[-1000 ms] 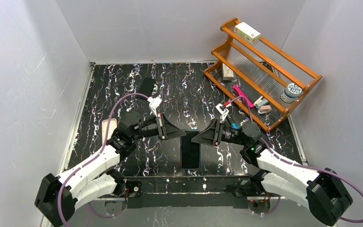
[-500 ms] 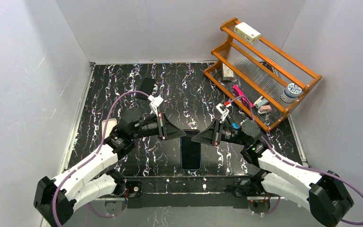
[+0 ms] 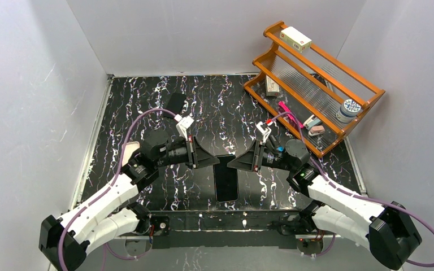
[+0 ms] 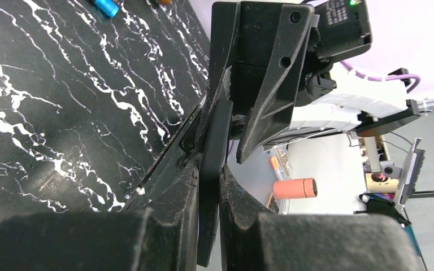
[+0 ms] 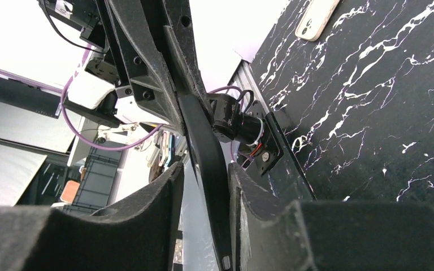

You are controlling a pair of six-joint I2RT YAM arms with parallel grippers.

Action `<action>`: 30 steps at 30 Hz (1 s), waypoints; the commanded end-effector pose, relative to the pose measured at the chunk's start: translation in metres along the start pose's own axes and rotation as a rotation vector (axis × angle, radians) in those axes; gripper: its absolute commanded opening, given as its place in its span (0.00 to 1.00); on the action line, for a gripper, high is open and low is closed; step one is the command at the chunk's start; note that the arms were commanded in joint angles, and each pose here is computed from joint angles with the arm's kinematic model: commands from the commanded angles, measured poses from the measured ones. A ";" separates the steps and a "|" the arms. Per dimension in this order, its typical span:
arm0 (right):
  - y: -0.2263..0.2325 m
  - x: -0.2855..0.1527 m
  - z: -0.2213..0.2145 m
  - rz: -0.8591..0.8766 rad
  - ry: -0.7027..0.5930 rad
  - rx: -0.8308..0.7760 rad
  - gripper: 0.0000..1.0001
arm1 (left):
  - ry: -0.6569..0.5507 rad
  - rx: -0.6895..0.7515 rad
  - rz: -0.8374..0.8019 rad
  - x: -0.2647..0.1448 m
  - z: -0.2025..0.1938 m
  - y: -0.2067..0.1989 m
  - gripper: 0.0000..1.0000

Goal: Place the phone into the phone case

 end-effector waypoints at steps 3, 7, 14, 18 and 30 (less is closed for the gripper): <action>0.009 -0.001 0.007 0.085 -0.058 -0.055 0.43 | -0.081 -0.151 -0.114 0.001 -0.001 0.000 0.00; -0.003 0.000 -0.007 0.104 -0.005 -0.015 0.47 | -0.115 -0.164 -0.128 0.002 0.002 0.001 0.00; -0.025 -0.006 -0.033 0.068 0.042 0.031 0.46 | -0.209 -0.181 -0.040 0.006 0.005 0.019 0.00; -0.031 -0.007 -0.037 0.040 0.014 0.069 0.19 | -0.215 -0.201 -0.040 0.010 0.004 0.025 0.00; -0.024 0.006 -0.004 -0.005 -0.183 0.073 0.01 | -0.152 -0.210 0.144 0.006 -0.009 0.051 0.61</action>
Point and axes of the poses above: each gripper's point midway between its finger pads, its own x axis out along the fingers, its own y axis along the line the jaws close on, z = x × y, the point moved 9 cm from there along -x, back along the fingers, and after that the axes turned 15 degrees about -x, right-handed, at the moved point
